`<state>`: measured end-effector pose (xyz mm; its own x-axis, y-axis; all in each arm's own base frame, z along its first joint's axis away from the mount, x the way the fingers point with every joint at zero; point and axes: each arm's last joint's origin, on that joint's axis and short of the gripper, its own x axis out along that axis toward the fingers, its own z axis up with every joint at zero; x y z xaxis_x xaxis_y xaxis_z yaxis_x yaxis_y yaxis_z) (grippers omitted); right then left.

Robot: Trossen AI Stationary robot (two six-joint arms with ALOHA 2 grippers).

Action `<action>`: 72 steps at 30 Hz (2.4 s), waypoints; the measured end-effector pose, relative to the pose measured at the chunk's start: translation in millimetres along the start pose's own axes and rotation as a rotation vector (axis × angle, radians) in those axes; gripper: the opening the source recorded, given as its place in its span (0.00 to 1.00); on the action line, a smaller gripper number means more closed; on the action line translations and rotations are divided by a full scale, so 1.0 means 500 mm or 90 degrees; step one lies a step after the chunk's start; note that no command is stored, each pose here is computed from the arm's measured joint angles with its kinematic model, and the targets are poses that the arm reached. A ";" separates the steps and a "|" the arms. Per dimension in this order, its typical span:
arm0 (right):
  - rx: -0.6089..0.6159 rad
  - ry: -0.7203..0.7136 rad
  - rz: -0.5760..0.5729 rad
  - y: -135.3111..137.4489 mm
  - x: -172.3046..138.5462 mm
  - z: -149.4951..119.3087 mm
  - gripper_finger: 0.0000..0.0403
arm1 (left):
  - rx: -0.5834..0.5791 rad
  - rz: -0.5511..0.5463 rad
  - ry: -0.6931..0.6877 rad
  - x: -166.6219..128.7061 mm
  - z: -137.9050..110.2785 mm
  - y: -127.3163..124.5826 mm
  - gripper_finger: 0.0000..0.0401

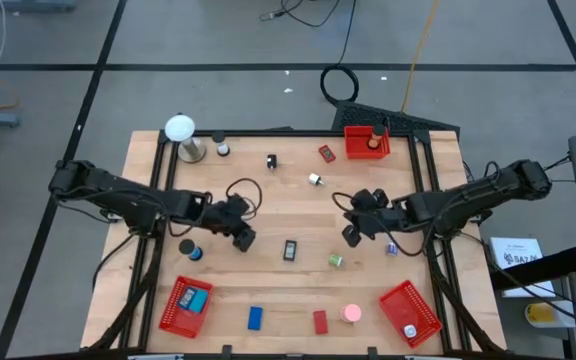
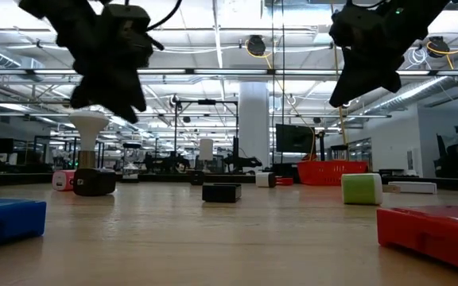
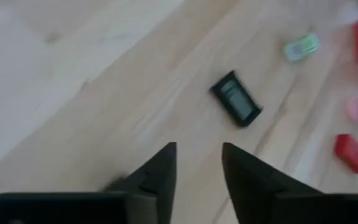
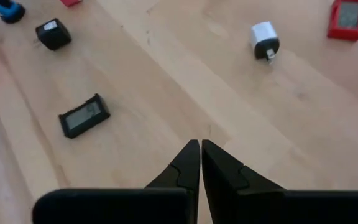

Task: Pick & Place Office items
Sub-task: Put the bottom black charger adapter into the bottom right red basket

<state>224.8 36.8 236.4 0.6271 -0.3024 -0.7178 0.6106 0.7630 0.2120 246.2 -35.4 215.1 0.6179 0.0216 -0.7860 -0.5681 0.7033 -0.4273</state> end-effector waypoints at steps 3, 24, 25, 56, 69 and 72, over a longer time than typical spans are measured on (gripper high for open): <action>-0.015 -0.010 -0.008 -0.008 0.006 0.011 0.03 | -0.043 0.056 0.024 -0.010 -0.021 -0.004 0.43; -0.074 -0.028 0.001 -0.028 0.021 0.045 0.03 | -0.251 0.224 0.107 0.068 -0.050 0.028 0.62; -0.074 -0.030 0.003 -0.027 0.021 0.046 0.03 | -0.250 0.227 0.112 0.071 -0.049 0.030 0.60; -0.085 -0.039 0.008 -0.025 0.021 0.049 0.03 | -0.190 0.164 0.206 0.141 -0.060 0.023 0.59; -0.087 -0.040 0.009 -0.025 0.021 0.049 0.03 | -0.059 0.136 0.179 0.140 -0.009 0.017 0.37; -0.087 -0.039 0.009 -0.025 0.021 0.049 0.03 | 0.038 0.093 0.100 0.133 0.046 -0.007 0.37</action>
<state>235.3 10.3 242.5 0.6660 -0.3231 -0.6723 0.5331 0.8366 0.1261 301.7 -20.2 174.5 0.4368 0.0190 -0.8993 -0.6089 0.7422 -0.2801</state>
